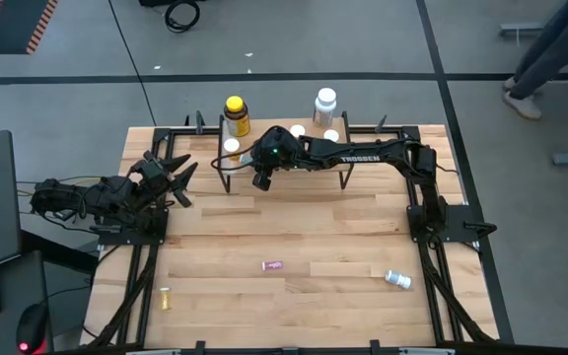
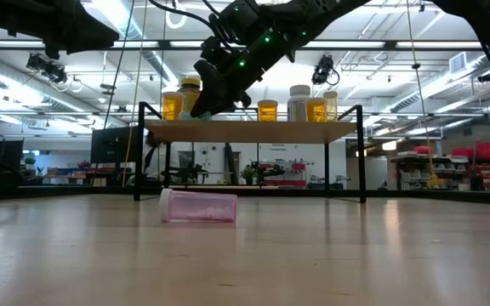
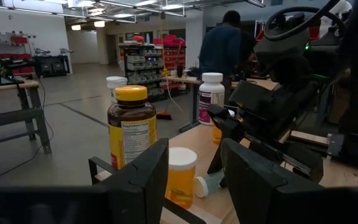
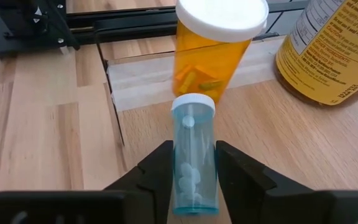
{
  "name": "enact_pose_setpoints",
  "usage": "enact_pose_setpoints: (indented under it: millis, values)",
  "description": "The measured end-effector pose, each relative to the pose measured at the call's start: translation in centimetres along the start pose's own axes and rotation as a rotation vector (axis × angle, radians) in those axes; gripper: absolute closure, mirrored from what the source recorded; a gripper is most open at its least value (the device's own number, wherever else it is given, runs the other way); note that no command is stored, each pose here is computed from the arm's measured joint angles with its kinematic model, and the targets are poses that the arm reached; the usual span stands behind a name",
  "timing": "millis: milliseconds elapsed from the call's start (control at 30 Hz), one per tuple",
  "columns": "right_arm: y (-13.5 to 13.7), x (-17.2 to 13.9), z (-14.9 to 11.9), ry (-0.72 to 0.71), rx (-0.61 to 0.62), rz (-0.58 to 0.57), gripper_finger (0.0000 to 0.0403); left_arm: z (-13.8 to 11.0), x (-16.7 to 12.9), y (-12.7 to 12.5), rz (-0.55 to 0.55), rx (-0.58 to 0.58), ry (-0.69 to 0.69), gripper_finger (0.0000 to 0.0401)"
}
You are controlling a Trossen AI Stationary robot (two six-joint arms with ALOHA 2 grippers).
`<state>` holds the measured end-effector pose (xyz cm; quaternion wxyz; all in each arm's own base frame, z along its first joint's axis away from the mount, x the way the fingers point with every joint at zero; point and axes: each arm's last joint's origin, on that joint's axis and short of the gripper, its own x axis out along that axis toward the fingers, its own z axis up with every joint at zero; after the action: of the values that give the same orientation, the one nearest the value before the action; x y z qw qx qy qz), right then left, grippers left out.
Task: Pick and place medicine bottles onto shelf by color
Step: Put the blue pill bottle on the shelf
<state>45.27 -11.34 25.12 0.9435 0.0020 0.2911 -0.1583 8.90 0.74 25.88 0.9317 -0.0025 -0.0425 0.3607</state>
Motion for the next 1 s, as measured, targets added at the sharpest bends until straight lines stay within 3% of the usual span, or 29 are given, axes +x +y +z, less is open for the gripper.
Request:
enact_pose_setpoints:
  millis: [333, 633, 1000]
  values:
    - [0.0, -0.1, 0.0, 0.005, 0.015, 0.001, 0.0281, 0.0, 0.0, 0.0, 0.0, 0.002, 0.0, 0.025]
    - [-0.1, -2.2, 0.7, 0.033, 0.066, 0.005, 0.0282, 0.0, 0.0, 0.0, 0.0, 0.002, 0.001, 0.0256]
    - [0.1, -4.1, 1.9, -0.004, 0.156, 0.089, 0.0282, 0.0, 0.0, 0.0, -0.001, 0.003, 0.003, 0.0253]
